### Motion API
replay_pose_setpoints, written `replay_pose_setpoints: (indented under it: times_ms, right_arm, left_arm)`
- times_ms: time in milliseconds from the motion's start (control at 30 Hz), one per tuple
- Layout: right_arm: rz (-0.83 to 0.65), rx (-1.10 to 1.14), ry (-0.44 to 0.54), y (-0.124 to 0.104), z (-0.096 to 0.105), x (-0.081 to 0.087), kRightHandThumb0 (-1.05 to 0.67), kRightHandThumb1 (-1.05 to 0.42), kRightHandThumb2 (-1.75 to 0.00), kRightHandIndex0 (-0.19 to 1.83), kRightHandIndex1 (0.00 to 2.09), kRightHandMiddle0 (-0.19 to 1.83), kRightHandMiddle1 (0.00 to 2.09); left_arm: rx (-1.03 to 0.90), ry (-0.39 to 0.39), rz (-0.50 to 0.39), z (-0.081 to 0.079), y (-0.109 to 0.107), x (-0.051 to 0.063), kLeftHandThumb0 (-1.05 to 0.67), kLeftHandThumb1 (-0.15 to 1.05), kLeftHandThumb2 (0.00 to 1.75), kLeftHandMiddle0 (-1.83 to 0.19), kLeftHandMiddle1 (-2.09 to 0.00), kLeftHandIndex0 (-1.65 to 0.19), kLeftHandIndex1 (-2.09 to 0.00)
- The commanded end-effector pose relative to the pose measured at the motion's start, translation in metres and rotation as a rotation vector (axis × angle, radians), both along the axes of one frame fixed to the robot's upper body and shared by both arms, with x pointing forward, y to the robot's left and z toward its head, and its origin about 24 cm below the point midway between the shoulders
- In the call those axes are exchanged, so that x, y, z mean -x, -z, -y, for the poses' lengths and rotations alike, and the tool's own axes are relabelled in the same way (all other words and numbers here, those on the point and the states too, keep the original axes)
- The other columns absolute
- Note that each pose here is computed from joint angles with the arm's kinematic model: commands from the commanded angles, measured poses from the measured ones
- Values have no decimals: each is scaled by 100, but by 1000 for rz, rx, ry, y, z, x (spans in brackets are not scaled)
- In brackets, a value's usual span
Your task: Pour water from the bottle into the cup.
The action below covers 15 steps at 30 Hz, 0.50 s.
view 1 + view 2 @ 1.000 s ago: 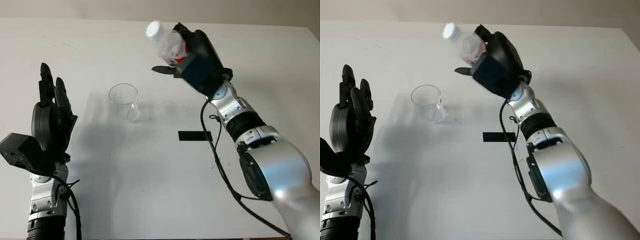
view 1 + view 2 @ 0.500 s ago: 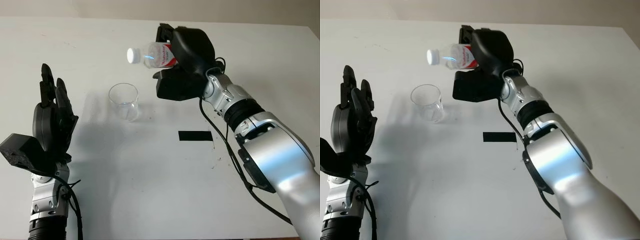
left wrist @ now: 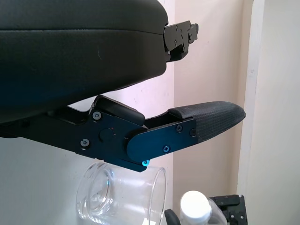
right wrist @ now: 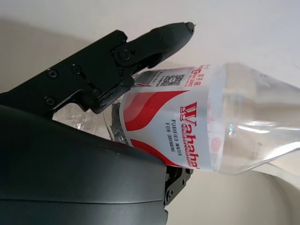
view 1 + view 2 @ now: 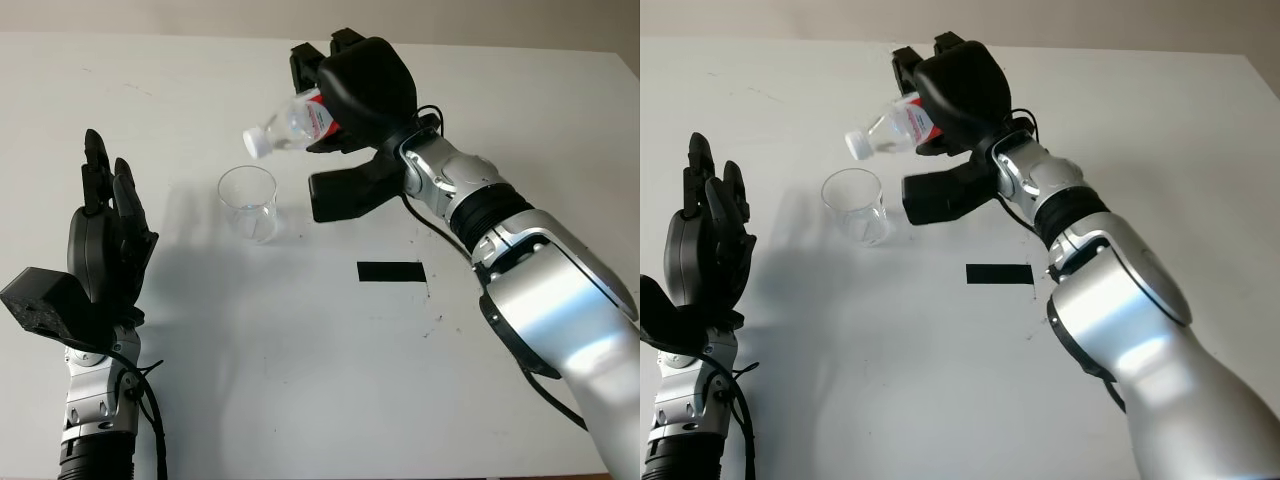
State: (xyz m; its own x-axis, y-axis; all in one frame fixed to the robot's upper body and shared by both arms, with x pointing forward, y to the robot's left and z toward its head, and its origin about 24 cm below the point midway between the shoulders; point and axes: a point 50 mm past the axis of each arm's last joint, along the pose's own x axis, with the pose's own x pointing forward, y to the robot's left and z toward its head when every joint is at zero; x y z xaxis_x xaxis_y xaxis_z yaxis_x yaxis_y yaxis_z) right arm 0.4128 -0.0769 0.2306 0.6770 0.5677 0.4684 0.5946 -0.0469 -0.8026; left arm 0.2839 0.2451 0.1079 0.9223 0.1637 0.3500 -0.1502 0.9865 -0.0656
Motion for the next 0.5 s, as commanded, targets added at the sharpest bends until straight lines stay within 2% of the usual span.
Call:
replay_pose_setpoints:
  times_ms: [0, 167, 467]
  right_arm:
    - [90, 25, -9, -20, -1, 1, -29, -104, -10, 107, 209, 52, 209]
    - [192, 123, -41, -22, -4, 4, -29, -103, -6, 113, 209, 66, 209]
    - [232, 154, -48, -22, -6, 5, -34, -102, -5, 126, 209, 79, 209]
  left_arm:
    - [1, -10, -4, -1, 3, 2, -82, 105, 70, 16, -5, 19, -3]
    - [1, -5, -3, -1, 3, 2, -82, 105, 70, 16, -5, 19, -2]
    - [3, 0, -9, -1, 4, 2, -82, 105, 70, 16, -5, 19, -2]
